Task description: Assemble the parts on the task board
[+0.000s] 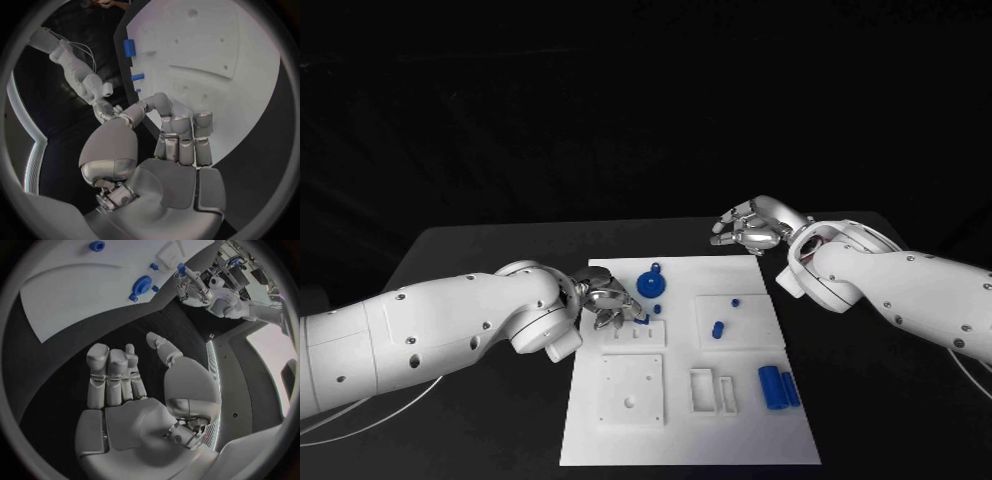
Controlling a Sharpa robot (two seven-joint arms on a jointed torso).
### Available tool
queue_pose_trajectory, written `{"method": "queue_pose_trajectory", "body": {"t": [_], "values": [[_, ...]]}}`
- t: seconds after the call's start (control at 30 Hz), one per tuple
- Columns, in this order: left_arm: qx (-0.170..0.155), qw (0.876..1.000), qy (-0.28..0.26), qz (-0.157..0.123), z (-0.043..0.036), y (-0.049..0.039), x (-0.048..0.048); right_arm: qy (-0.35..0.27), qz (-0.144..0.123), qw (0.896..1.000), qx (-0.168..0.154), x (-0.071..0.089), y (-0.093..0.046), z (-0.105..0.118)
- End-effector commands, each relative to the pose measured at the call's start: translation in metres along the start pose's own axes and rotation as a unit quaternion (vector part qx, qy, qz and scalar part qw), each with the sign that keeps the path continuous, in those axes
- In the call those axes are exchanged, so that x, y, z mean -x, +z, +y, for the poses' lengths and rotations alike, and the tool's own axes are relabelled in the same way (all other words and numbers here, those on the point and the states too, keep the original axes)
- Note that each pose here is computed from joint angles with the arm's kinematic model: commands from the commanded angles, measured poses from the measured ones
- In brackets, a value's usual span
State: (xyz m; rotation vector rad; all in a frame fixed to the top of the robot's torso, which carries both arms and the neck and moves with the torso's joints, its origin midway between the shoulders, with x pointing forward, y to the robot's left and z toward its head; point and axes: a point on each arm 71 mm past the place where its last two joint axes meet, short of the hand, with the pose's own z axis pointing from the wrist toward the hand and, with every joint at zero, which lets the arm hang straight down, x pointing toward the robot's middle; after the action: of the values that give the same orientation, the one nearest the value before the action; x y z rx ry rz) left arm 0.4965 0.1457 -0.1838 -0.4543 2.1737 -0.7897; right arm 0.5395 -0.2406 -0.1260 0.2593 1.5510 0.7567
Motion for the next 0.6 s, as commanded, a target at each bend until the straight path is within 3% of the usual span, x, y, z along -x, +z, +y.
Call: {"method": "queue_pose_trajectory", "body": {"t": [0.03,0.6], "values": [[0.024,0.999,0.045,-0.013,0.0013,0.0027,-0.0011,0.003,0.004,1.000,0.004,-0.0004,0.0014,0.0005],[0.023,0.996,0.082,-0.007,-0.0012,0.0046,-0.0082,0.003,0.008,1.000,0.002,-0.0010,0.0016,0.0001]]}}
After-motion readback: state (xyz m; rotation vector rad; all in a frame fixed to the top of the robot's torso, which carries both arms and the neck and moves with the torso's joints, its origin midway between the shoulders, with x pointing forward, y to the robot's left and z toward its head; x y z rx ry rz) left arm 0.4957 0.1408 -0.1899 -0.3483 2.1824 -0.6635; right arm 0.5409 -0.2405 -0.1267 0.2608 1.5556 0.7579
